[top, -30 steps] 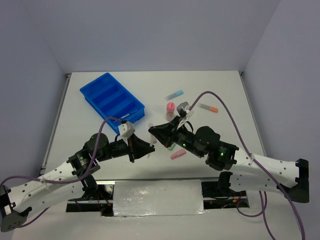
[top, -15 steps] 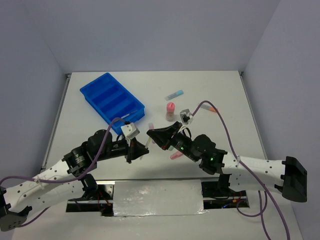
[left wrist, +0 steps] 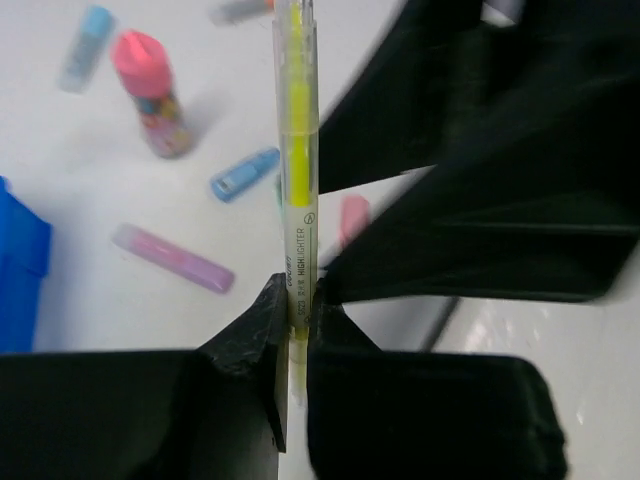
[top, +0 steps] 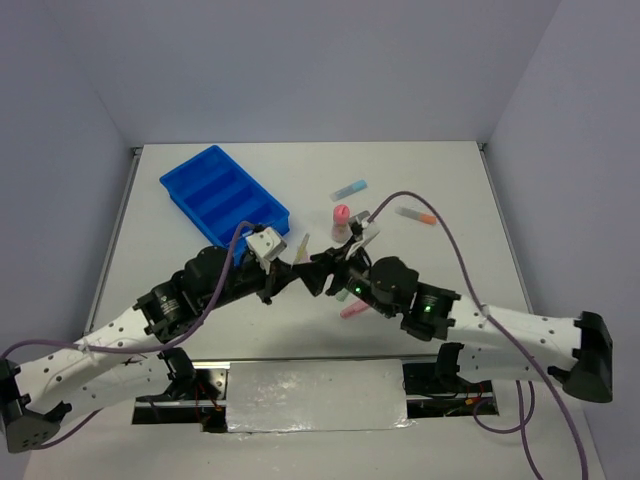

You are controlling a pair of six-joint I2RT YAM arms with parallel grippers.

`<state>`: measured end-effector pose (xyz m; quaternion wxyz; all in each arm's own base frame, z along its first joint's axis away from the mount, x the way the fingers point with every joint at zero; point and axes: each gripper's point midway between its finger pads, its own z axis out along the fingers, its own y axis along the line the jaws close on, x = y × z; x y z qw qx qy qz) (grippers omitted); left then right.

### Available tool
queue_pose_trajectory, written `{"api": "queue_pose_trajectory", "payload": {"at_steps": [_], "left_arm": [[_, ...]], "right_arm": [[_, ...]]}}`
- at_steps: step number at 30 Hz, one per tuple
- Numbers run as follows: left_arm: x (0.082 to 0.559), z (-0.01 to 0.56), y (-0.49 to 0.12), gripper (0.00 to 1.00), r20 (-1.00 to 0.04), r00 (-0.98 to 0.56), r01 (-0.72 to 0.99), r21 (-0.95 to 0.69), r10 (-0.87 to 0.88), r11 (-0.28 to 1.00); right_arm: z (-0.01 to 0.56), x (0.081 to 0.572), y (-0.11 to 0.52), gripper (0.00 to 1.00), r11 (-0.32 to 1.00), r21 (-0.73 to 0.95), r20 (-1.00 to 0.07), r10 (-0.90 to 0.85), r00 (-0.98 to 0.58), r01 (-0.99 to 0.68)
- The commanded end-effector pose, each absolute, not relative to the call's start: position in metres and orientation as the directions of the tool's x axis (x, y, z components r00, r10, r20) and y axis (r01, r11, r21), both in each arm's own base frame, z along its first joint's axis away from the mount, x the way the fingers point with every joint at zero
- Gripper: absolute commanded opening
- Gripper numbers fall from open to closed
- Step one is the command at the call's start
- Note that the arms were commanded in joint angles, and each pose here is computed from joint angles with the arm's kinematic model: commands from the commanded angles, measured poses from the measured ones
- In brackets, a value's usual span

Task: Sort the stationery into containers
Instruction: Close the pen cap on the pen, then place the pen in the storage box.

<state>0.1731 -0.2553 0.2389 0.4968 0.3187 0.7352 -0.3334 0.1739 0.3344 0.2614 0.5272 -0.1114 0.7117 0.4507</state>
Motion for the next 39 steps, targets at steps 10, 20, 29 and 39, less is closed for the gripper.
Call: {"api": "queue_pose_trajectory", "payload": {"at_steps": [10, 20, 29, 39], "left_arm": [[0.295, 0.260, -0.202, 0.00, -0.903, -0.050, 0.541, 0.335, 0.427, 0.771], [0.388, 0.190, -0.173, 0.03, -0.824, -0.179, 0.639, 0.318, 0.538, 0.700], [0.402, 0.145, -0.151, 0.12, -0.787, -0.301, 0.618, 0.269, 0.538, 0.739], [0.389, 0.119, -0.148, 0.31, -0.764, -0.348, 0.638, 0.231, 0.543, 0.734]], "right_arm": [[0.426, 0.152, 0.166, 0.70, 0.666, 0.461, -0.872, 0.464, -0.158, -0.587], [0.372, 0.124, 0.148, 0.71, 0.575, 0.513, -0.841, 0.486, -0.238, -0.638], [0.370, 0.123, 0.156, 0.71, 0.567, 0.482, -0.857, 0.464, -0.225, -0.668], [0.362, 0.127, 0.179, 0.71, 0.555, 0.480, -0.863, 0.436, -0.254, -0.679]]}}
